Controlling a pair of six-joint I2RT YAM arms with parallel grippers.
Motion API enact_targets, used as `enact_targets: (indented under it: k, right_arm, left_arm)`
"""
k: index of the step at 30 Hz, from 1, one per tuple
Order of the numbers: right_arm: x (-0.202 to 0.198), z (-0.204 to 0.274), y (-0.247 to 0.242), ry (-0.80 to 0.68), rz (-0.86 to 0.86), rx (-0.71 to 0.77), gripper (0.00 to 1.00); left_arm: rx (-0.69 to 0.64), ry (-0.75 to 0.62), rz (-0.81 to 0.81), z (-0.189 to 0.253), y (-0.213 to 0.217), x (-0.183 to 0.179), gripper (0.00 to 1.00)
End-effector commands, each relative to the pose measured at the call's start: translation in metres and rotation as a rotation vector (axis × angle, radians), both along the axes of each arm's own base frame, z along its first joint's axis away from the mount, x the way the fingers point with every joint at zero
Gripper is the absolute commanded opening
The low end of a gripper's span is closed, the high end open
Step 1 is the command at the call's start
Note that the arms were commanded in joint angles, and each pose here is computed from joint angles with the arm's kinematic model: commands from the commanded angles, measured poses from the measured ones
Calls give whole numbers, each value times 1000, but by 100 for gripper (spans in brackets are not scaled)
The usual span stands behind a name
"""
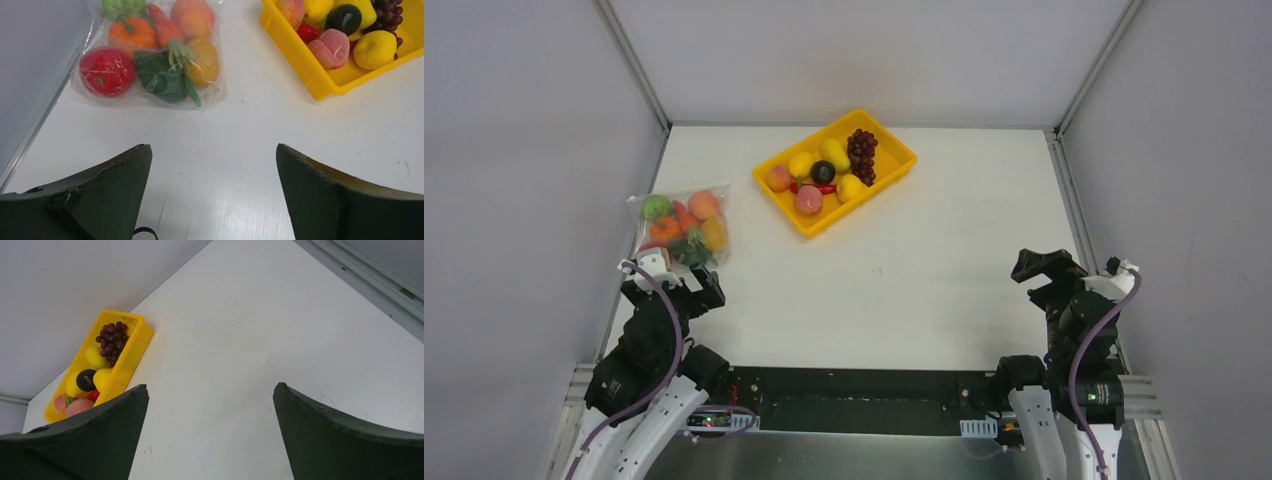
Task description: Open the zip-top bag and remove the fake food
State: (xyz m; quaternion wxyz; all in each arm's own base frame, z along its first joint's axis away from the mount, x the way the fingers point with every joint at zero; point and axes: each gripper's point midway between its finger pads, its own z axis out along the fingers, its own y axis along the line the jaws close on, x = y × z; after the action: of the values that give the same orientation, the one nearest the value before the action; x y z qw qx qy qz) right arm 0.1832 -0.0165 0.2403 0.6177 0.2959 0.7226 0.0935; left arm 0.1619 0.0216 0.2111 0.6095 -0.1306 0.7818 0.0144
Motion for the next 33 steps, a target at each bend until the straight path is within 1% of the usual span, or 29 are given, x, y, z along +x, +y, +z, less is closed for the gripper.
enact_targets:
  k: [1,9,13,16,17,19,22,27,31,33]
  right_arm:
    - [-1,18,-2,-64,-7,-11,100]
    - [-1,19,-1,-73,2,-11,100]
    - [-3,19,0,-82,6,-11,100]
    - [-5,21,-1,-96,4,-10,100]
    - [-5,21,-1,-100,5,-9,100]
    - [-6,22,0,-105,6,-9,100]
    - [-6,23,1,-111,13,-7,100]
    - [-5,23,4,-110,34,-9,100]
    - [-5,22,6,-110,46,-9,100]
    - [-5,23,8,-113,55,-9,100]
  left_arm:
    - [-24,-16,47,9,4,3,99]
    - [-20,93,79,11,-3,14,99]
    - [-30,119,172,18,-3,31,99]
    - [-52,141,240,23,-4,53,99]
    - [-73,161,263,21,-4,62,99]
    - [-164,210,322,13,0,79,99]
    - [-269,232,444,-3,15,104,99]
    - [-363,260,568,-34,35,145,99]
    - [-416,284,653,-55,61,168,98]
    - [-414,310,688,-67,71,174,97]
